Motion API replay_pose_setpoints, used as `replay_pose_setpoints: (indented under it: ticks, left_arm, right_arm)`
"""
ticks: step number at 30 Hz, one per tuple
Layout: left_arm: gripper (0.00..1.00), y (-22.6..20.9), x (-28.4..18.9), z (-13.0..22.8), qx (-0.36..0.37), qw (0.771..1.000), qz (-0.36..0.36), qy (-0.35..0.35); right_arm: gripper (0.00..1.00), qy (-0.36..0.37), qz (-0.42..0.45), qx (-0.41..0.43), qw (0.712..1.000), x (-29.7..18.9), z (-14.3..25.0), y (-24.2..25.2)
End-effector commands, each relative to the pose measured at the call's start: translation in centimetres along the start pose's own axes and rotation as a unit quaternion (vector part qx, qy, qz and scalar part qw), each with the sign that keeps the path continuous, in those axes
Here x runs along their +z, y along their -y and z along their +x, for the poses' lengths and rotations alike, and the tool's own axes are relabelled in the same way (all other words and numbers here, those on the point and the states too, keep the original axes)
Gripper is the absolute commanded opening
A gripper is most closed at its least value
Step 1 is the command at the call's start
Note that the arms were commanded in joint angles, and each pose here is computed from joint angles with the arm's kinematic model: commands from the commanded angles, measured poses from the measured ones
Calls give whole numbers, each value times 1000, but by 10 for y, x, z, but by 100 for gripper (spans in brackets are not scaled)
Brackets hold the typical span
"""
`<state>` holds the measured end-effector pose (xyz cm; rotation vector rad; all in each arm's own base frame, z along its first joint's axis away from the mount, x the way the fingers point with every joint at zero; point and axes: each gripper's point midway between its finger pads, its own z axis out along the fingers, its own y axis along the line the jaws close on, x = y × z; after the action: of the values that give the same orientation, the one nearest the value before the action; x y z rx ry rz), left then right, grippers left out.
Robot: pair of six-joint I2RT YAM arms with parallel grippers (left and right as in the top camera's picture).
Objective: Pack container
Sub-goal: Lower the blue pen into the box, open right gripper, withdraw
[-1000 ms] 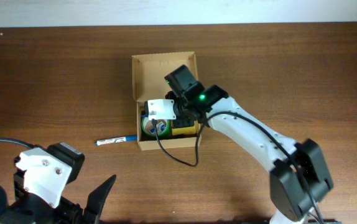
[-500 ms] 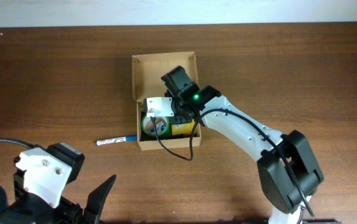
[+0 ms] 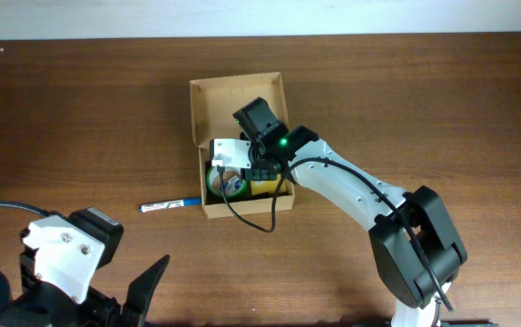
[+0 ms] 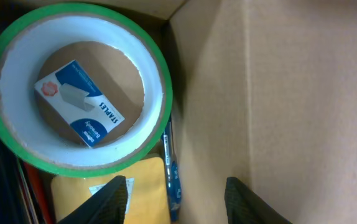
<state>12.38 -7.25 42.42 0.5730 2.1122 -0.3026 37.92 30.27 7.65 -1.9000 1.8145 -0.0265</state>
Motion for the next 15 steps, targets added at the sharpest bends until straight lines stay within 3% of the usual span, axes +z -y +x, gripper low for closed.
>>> replay_pose_setpoints:
  ticks: [1, 7, 15]
  left_arm:
    - [100, 2, -3, -3, -5, 1000, 5, 8]
    - [100, 2, -3, -1, -5, 1000, 5, 4]
    - [100, -5, -3, -1, -5, 1000, -15, 3]
  right_arm:
    - [53, -6, 19, 33, 999, -4, -3, 9]
    - [54, 18, 51, 115, 992, -40, -15, 23]
    - [54, 91, 111, 191, 971, -136, -36, 44]
